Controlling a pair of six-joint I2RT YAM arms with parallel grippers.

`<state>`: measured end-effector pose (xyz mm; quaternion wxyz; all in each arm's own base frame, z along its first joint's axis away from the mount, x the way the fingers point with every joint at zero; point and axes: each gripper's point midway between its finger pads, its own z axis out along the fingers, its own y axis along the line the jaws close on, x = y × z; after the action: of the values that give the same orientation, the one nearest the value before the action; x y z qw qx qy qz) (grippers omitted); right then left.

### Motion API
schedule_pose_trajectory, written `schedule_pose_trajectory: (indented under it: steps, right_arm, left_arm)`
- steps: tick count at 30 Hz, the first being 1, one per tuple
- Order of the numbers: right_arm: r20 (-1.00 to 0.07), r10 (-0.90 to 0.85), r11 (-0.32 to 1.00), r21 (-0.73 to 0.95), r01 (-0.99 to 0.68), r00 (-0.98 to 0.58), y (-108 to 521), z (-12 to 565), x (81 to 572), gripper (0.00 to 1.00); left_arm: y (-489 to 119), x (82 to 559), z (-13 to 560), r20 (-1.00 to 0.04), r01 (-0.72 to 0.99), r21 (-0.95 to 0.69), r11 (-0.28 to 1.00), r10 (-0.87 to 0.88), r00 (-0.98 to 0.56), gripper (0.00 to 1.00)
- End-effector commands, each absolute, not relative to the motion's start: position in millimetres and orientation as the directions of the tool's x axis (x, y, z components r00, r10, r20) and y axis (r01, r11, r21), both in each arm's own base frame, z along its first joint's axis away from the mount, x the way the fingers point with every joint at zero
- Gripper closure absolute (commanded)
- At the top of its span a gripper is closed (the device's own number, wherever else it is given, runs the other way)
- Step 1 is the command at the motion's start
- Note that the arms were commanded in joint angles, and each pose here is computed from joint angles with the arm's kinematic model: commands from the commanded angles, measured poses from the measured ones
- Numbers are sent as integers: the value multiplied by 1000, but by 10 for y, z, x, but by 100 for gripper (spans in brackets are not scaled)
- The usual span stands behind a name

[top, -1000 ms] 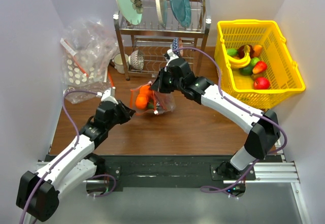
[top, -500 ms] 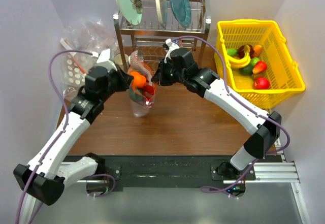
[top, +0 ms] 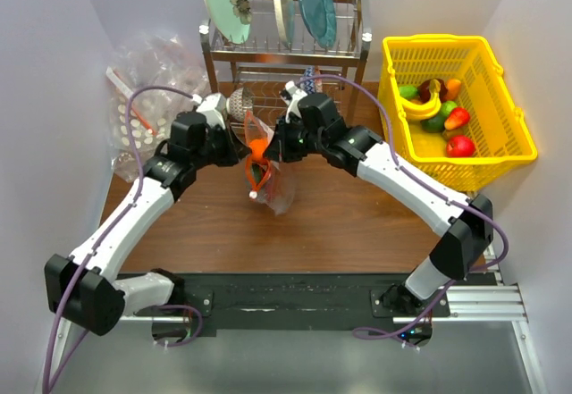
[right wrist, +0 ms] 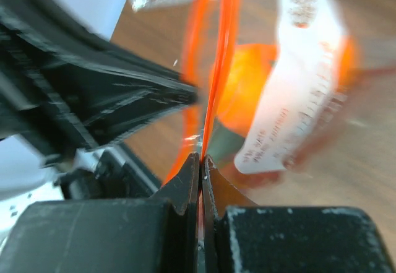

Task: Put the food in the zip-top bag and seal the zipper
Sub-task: Adjust the zipper food storage bag at the center of the board.

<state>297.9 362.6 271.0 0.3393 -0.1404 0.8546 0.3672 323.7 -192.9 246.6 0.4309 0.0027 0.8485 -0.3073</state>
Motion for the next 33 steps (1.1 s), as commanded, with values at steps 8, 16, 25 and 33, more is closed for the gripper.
schedule_pose_trajectory:
  steps: [8,16,25,33]
  right_arm:
    - [-642,10,577,630,-520,-767,3911,2630,2838,100]
    - [-668,22,696,545,-468,-744,3662,2470,2956,100]
    - [-691,132,691,578,-434,-710,3516,2644,2924,100]
    - [-610,254,678,665,-312,-751,3376,2167,2795,100]
  left_arm:
    - [-2384,3131,2617,-690,442,-659,609,-258,-676,100]
    - [-2416,3064,2891,-707,488,-646,586,-219,-673,100]
    - [-2424,3004,2934,-728,534,-615,581,-157,-668,100]
    - [-2464,2897,2339,-655,502,-647,574,-81,-751,100]
